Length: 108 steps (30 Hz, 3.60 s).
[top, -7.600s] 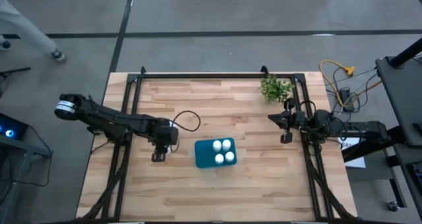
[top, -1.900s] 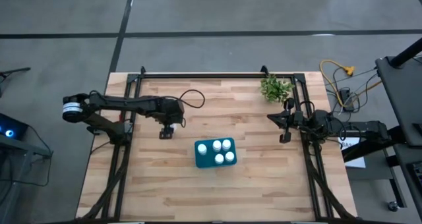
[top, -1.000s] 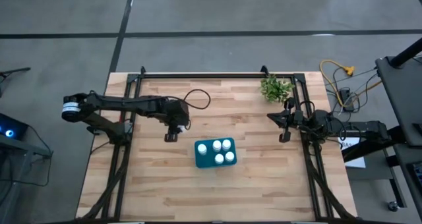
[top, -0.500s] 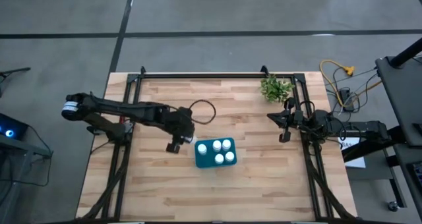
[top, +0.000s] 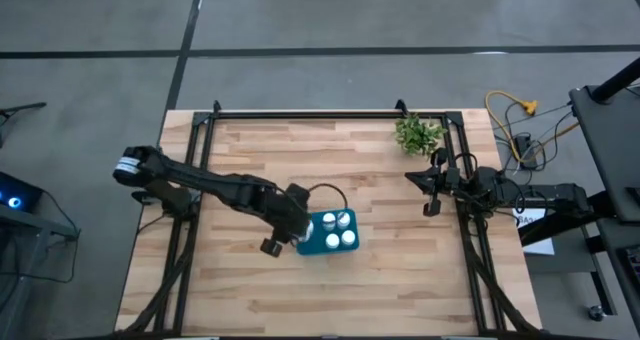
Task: Pick and place pill bottles into a basket
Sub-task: Put the medicine bottle into the blue bin, then return to Home Position
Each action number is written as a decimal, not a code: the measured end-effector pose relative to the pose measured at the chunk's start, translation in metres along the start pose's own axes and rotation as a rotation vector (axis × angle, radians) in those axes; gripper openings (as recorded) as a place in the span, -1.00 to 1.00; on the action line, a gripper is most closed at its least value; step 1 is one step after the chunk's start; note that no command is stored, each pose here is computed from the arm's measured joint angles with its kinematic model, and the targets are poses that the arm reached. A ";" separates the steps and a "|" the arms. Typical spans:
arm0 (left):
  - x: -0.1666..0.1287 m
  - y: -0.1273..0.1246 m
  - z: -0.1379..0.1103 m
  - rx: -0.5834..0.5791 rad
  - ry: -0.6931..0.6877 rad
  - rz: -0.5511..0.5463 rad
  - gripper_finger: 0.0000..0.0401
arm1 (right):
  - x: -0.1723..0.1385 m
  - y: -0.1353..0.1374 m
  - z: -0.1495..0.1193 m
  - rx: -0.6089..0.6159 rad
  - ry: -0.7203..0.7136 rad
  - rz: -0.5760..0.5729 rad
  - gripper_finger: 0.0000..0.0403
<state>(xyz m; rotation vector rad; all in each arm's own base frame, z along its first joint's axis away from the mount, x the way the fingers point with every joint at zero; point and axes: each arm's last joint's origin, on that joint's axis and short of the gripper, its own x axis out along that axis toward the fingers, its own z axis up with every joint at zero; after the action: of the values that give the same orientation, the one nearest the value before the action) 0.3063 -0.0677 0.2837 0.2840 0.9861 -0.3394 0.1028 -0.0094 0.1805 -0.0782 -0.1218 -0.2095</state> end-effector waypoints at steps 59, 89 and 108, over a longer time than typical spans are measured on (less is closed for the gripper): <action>0.082 -0.005 0.017 0.030 0.150 -0.049 0.13 | 0.000 0.000 -0.001 -0.002 0.015 0.001 -0.96; -0.041 -0.003 -0.030 0.063 -0.383 0.229 0.14 | -0.002 0.003 0.006 0.022 -0.074 0.108 -0.96; -0.044 -0.012 -0.155 -0.069 -0.841 0.499 0.14 | -0.002 0.002 0.008 0.031 -0.091 0.106 -0.96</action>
<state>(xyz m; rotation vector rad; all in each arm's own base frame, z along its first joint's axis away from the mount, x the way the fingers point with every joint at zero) 0.1611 -0.0123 0.2384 0.2770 0.0822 0.0486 0.1002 -0.0060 0.1881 -0.0627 -0.2109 -0.0983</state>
